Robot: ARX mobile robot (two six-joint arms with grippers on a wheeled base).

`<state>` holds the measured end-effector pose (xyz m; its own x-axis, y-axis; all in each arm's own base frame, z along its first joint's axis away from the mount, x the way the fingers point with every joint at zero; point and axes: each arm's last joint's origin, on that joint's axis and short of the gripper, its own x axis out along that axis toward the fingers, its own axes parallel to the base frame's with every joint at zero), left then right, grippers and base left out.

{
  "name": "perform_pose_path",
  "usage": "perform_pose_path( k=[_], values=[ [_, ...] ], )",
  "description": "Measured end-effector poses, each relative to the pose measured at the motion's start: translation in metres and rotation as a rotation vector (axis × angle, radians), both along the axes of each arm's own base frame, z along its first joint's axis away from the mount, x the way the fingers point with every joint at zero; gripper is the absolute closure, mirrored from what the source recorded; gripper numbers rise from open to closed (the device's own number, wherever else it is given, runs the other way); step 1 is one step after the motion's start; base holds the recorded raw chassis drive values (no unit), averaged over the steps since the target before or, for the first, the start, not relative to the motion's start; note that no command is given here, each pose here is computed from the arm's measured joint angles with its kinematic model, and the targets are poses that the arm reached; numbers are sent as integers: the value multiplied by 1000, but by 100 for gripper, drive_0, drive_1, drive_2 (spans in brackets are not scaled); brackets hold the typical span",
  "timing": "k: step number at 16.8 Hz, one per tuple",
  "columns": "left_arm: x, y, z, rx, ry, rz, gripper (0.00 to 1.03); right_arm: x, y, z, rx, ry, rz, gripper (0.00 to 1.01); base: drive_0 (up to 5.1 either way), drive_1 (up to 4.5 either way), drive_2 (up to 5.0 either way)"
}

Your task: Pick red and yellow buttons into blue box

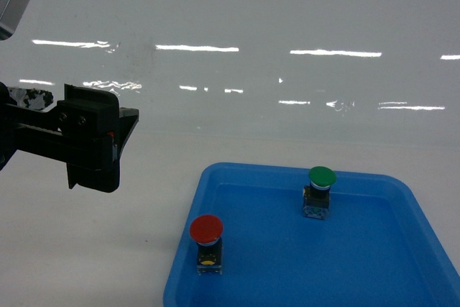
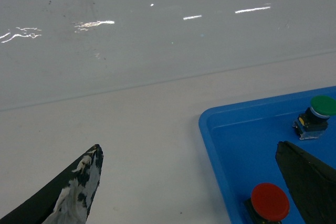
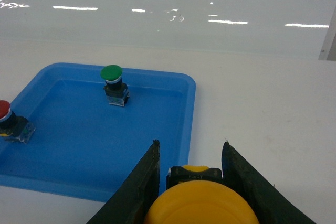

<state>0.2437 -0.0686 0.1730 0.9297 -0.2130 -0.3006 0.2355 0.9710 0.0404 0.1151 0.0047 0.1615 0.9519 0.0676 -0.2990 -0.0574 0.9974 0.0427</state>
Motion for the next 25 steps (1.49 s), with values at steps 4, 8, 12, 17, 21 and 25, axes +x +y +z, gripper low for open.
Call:
perform_pose_path(
  k=[4, 8, 12, 17, 21, 25],
  values=[
    [0, 0, 0, 0, -1, 0, 5, -17, -8, -2, -28, -39, -45, 69, 0, 0, 0],
    [0, -5, 0, 2, 7, -10, 5, -17, -8, -2, -39, -38, -45, 69, 0, 0, 0],
    [20, -31, 8, 7, 43, -120, 5, -17, -8, -2, -40, -38, -45, 69, 0, 0, 0],
    [67, -79, -33, 197, 321, -223, 5, -17, -8, -2, -40, -38, -45, 69, 0, 0, 0],
    [78, -91, -54, 226, 425, -185, 5, -17, -8, -2, -41, -38, -45, 69, 0, 0, 0],
    [75, -97, -78, 247, 513, -128, 5, -17, -8, -2, -41, -38, -46, 69, 0, 0, 0]
  ],
)
